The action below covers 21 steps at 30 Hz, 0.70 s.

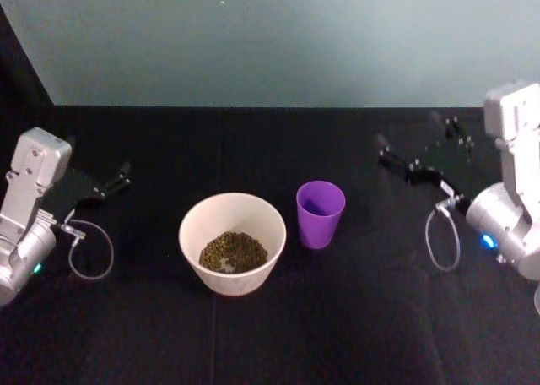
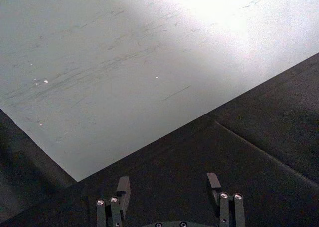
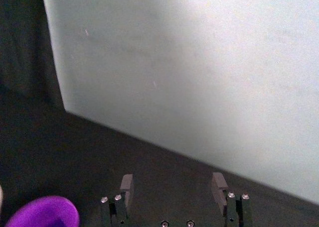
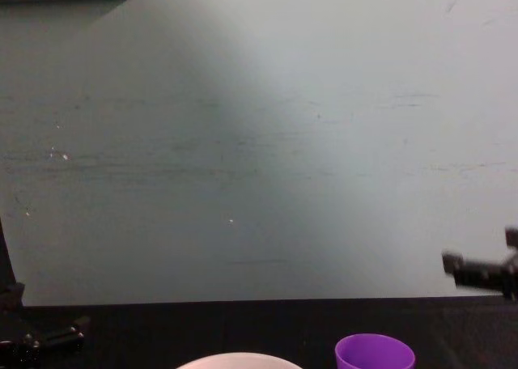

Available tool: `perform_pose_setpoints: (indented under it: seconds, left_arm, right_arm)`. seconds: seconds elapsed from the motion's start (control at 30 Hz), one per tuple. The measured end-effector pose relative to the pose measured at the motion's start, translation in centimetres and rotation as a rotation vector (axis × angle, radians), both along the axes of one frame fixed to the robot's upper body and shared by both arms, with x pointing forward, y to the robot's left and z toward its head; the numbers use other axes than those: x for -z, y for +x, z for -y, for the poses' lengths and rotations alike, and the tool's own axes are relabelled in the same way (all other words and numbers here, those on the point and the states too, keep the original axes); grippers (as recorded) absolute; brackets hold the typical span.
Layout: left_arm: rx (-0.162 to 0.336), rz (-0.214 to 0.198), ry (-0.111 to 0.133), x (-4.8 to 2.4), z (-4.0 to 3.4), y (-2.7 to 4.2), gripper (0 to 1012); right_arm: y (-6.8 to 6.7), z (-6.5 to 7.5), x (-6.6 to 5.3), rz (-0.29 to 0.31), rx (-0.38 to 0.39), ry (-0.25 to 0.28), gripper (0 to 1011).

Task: Pick up the cup and pour the mung beans from the cup into the bowl.

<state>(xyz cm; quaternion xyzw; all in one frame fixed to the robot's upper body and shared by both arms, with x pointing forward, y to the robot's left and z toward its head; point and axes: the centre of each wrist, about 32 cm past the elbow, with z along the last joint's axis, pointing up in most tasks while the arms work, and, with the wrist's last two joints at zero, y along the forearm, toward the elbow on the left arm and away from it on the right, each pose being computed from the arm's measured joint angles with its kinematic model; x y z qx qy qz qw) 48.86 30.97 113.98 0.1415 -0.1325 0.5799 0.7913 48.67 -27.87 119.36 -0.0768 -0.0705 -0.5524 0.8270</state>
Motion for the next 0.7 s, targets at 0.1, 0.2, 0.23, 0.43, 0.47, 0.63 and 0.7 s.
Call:
perform_pose_setpoints:
  seconds: [0.1, 0.2, 0.23, 0.43, 0.47, 0.63, 0.7]
  left_arm:
    - [0.0, 0.0, 0.0, 0.0, 0.0, 0.0, 1000]
    - [0.0, 0.0, 0.0, 0.0, 0.0, 0.0, 1000]
    - [0.0, 0.0, 0.0, 0.0, 0.0, 0.0, 1000]
    - [0.0, 0.0, 0.0, 0.0, 0.0, 0.0, 1000]
    - [0.0, 0.0, 0.0, 0.0, 0.0, 0.0, 1000]
    - [0.0, 0.0, 0.0, 0.0, 0.0, 0.0, 1000]
    - [0.0, 0.0, 0.0, 0.0, 0.0, 0.0, 1000]
  right_arm:
    - [0.2, 0.3, 1.6, -0.05, 0.025, -0.025, 1004]
    - [0.2, 0.4, 2.6, -0.076, 0.031, -0.026, 1004]
    - [0.2, 0.4, 3.3, -0.087, 0.034, -0.022, 1004]
    - [0.0, 0.5, 4.3, -0.099, 0.037, 0.0, 1004]
    - [-0.1, 0.6, 4.4, -0.097, 0.034, 0.009, 1004]
    - [-0.1, 0.6, 4.4, -0.096, 0.031, 0.016, 1004]
    - [-0.1, 0.6, 4.4, -0.096, 0.03, 0.015, 1004]
